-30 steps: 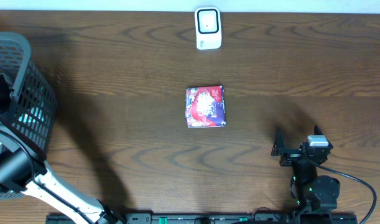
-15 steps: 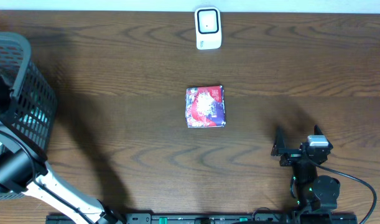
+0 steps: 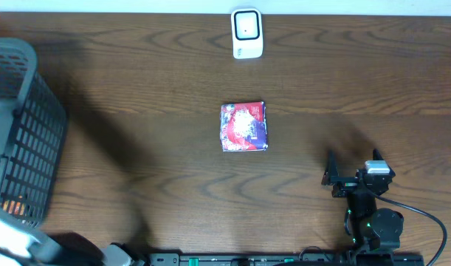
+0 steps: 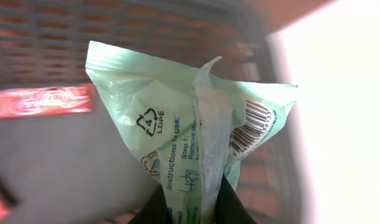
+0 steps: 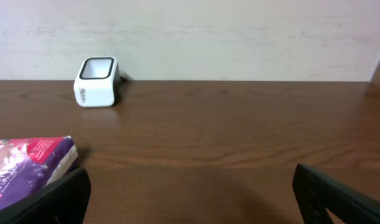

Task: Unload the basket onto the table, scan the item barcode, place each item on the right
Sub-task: 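Grasp the mint-green package in the basket with the left gripper, then carry the green package and set it right of the pink package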

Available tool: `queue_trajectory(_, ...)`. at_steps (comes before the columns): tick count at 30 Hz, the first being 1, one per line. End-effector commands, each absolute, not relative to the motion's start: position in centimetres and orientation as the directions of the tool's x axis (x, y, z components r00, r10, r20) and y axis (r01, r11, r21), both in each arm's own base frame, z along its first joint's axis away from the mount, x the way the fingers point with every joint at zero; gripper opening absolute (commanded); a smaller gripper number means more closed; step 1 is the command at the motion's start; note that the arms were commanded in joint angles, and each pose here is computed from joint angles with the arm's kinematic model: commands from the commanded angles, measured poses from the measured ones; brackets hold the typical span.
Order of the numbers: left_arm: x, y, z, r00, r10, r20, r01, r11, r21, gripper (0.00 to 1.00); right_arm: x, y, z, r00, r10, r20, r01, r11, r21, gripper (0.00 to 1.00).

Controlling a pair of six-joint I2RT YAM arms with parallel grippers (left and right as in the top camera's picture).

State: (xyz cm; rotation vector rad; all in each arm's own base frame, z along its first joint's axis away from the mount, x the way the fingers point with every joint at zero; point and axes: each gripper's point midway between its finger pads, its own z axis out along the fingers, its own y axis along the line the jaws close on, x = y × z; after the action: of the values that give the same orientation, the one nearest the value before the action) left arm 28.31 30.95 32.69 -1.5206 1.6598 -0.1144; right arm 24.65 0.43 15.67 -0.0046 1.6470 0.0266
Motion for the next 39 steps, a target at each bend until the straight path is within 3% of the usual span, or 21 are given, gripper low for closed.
queue_trajectory(1,31.4,24.7,38.5,0.039,-0.883,-0.467,-0.540,0.375,-0.754,0.07,24.6,0.6,15.6,-0.076,0.005,-0.997,-0.030,1.000,0.007,0.99)
queue_trajectory(2,33.5,20.6,41.0,-0.057,-0.868,-0.494,-0.402,0.472,-0.785,0.07,24.6,0.6,15.6,-0.076,0.005,-0.997,-0.030,1.000,0.007,0.99)
queue_trajectory(4,35.5,16.3,42.3,-0.161,-0.845,-0.510,-0.286,0.534,-0.795,0.07,24.6,0.6,15.6,-0.076,0.005,-0.997,-0.030,1.000,0.007,0.99)
queue_trajectory(10,39.2,2.1,40.9,-0.497,-0.635,-0.592,-0.028,0.693,-0.720,0.07,24.6,0.6,15.6,-0.076,0.005,-0.997,-0.030,1.000,0.007,0.99)
queue_trajectory(12,39.5,-3.6,39.4,-0.609,-0.504,-0.612,0.084,0.727,-0.681,0.07,24.6,0.6,15.6,-0.076,0.005,-0.997,-0.030,1.000,0.007,0.99)
queue_trajectory(17,39.5,-14.5,35.1,-0.771,-0.274,-0.574,0.237,0.715,-0.658,0.07,24.6,0.6,15.6,-0.076,0.005,-0.997,-0.030,1.000,0.007,0.99)
queue_trajectory(28,38.4,-28.8,19.9,-0.922,0.042,-0.384,0.252,0.819,-0.516,0.07,24.6,0.6,15.6,-0.076,0.005,-0.997,-0.030,1.000,0.007,0.99)
queue_trajectory(31,37.0,-32.7,13.3,-0.954,0.102,-0.282,0.229,0.854,-0.467,0.07,24.6,0.6,15.6,-0.076,0.005,-0.997,-0.030,1.000,0.007,0.99)
queue_trajectory(39,35.8,-35.8,7.3,-0.958,0.174,-0.228,0.260,0.866,-0.428,0.08,24.6,0.6,15.6,-0.076,0.005,-0.997,-0.030,1.000,0.007,0.99)
